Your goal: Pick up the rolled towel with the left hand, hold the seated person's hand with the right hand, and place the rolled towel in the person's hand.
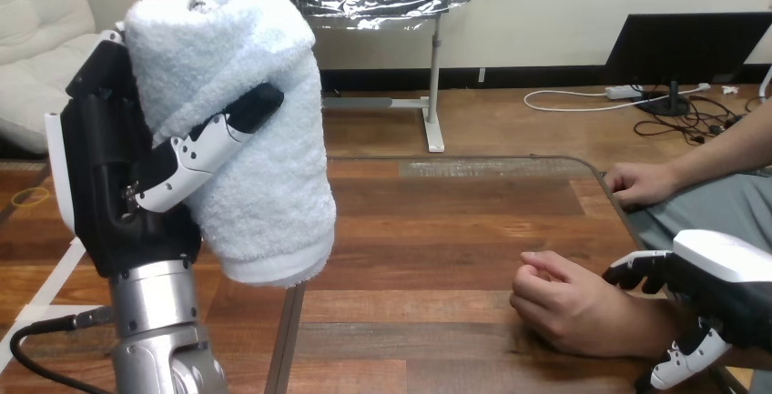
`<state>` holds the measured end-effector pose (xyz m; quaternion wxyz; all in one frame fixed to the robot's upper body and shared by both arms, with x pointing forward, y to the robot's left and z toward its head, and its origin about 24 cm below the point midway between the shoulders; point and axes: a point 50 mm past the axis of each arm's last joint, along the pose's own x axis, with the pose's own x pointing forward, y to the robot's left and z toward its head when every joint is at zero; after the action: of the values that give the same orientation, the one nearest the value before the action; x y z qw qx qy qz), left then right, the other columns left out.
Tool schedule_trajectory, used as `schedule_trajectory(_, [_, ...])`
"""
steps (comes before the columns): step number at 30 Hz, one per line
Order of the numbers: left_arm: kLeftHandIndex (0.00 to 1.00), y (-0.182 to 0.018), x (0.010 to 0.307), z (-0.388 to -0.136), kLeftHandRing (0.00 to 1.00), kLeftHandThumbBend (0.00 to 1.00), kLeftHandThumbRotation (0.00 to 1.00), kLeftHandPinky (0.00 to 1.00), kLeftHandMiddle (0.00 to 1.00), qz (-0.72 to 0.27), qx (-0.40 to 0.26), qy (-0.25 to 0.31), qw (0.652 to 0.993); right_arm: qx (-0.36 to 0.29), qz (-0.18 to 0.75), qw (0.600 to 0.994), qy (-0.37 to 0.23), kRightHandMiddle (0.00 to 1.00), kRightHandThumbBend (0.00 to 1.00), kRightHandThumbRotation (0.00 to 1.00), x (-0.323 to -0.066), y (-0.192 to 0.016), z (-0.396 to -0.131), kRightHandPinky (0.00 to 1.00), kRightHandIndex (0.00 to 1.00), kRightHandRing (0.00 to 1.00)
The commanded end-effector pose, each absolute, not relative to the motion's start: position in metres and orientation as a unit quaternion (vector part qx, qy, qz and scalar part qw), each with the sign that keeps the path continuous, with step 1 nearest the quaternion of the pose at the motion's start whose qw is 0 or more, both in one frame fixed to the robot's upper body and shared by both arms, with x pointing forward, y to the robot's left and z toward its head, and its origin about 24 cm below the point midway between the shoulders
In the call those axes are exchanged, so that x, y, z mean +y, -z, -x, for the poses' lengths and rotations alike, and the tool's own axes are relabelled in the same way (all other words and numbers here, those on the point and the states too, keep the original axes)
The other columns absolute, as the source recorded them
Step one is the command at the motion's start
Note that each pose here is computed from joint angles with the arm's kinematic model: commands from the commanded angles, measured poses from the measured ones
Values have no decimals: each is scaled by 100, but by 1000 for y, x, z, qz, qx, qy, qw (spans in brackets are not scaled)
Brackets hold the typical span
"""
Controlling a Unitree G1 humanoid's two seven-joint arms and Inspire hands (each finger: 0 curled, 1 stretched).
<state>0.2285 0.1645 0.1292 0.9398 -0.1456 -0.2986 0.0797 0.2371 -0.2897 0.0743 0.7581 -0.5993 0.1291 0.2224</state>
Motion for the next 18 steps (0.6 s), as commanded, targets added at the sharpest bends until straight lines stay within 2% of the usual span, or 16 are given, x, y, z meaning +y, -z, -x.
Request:
schedule_trajectory(1, [38, -142, 161, -233, 27, 59, 0, 20, 34, 151, -331, -73, 929, 117, 602, 761, -212, 81, 100, 8, -285, -78, -248, 73, 80, 80])
schedule_trajectory(18, [38, -143, 162, -233, 27, 59, 0, 19, 34, 153, -332, -74, 928, 146, 613, 750, -202, 80, 94, 10, -289, -65, -251, 64, 80, 80])
